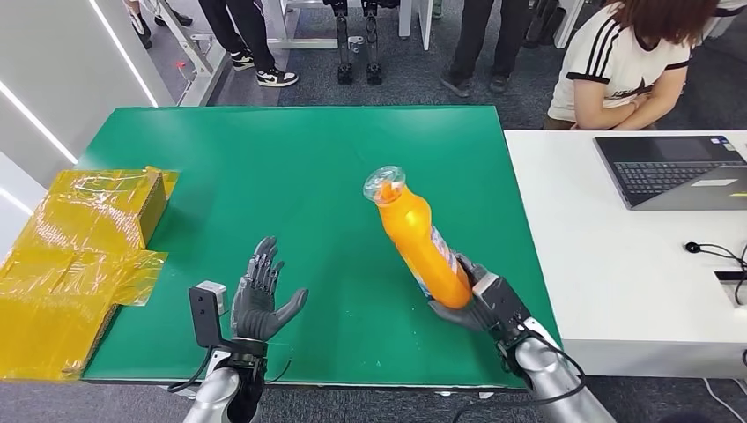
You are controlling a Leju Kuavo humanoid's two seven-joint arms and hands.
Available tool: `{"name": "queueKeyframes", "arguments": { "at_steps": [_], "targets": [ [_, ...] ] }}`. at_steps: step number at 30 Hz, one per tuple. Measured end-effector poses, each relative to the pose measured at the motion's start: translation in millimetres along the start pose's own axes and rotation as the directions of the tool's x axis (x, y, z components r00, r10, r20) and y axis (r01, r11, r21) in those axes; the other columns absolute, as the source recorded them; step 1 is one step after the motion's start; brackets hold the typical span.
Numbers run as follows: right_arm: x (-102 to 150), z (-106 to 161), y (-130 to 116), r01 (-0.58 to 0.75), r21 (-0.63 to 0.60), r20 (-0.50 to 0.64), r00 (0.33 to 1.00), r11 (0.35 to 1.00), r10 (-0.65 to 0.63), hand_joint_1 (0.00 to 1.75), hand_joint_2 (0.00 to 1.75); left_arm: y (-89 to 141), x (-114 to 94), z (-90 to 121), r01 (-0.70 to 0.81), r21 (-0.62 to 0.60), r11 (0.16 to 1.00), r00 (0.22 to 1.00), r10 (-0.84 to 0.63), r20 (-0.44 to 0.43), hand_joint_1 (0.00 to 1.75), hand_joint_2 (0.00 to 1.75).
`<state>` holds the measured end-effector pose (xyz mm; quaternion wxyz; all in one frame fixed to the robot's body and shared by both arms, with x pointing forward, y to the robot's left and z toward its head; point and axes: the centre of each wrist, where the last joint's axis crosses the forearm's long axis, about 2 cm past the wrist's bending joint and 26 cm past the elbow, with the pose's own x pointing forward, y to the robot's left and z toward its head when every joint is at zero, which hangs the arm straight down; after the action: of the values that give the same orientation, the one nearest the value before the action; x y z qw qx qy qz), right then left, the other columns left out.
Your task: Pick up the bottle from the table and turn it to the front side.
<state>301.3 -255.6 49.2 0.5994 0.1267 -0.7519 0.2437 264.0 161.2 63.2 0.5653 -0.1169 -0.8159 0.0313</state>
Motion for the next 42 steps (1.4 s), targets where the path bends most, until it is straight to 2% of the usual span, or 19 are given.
{"name": "queueKeyframes", "arguments": {
  "at_steps": [5, 9, 13, 18, 22, 32, 42],
  "targets": [
    [1.3, 19.9, 27.7, 0.056, -0.086, 0.02, 0.998, 0.995, -0.054, 1.75, 1.75, 2.3, 0.8, -2.6, 0.01, -0.001, 1.0, 1.0, -0.01, 0.002, 0.0, 1.75],
    [8.5, 24.0, 39.8, 0.083, -0.163, 0.041, 0.996, 0.983, -0.077, 1.75, 1.75, 0.3, 5.5, -16.3, 0.009, -0.048, 0.999, 1.0, -0.008, 0.004, 0.0, 1.75],
    [15.2, 11.9, 48.0, 0.086, -0.172, 0.072, 0.995, 0.981, -0.075, 1.75, 1.75, -10.4, 20.4, -52.1, -0.026, -0.151, 0.988, 0.999, 0.032, 0.037, 0.0, 1.75],
    [28.3, -24.5, 49.9, 0.095, -0.159, 0.135, 0.988, 0.983, -0.074, 1.75, 1.75, -30.7, 54.4, -112.5, -0.08, -0.276, 0.958, 0.989, 0.11, 0.095, 0.0, 1.75],
    [36.3, -45.3, 48.3, 0.102, -0.154, 0.161, 0.984, 0.983, -0.077, 1.75, 1.75, -41.8, 73.4, -137.9, -0.095, -0.334, 0.938, 0.982, 0.142, 0.12, 0.0, 1.75],
    [44.4, -70.2, 44.0, 0.077, -0.14, 0.15, 0.987, 0.987, -0.056, 1.75, 1.75, -58.9, 87.0, -151.7, -0.09, -0.409, 0.908, 0.981, 0.151, 0.119, 0.0, 1.75],
    [49.5, -82.3, 39.4, -0.011, -0.126, 0.124, 0.992, 0.992, 0.027, 1.75, 1.75, -68.4, 84.0, -149.9, -0.08, -0.452, 0.888, 0.986, 0.138, 0.097, 0.0, 1.75]
  ]
}}
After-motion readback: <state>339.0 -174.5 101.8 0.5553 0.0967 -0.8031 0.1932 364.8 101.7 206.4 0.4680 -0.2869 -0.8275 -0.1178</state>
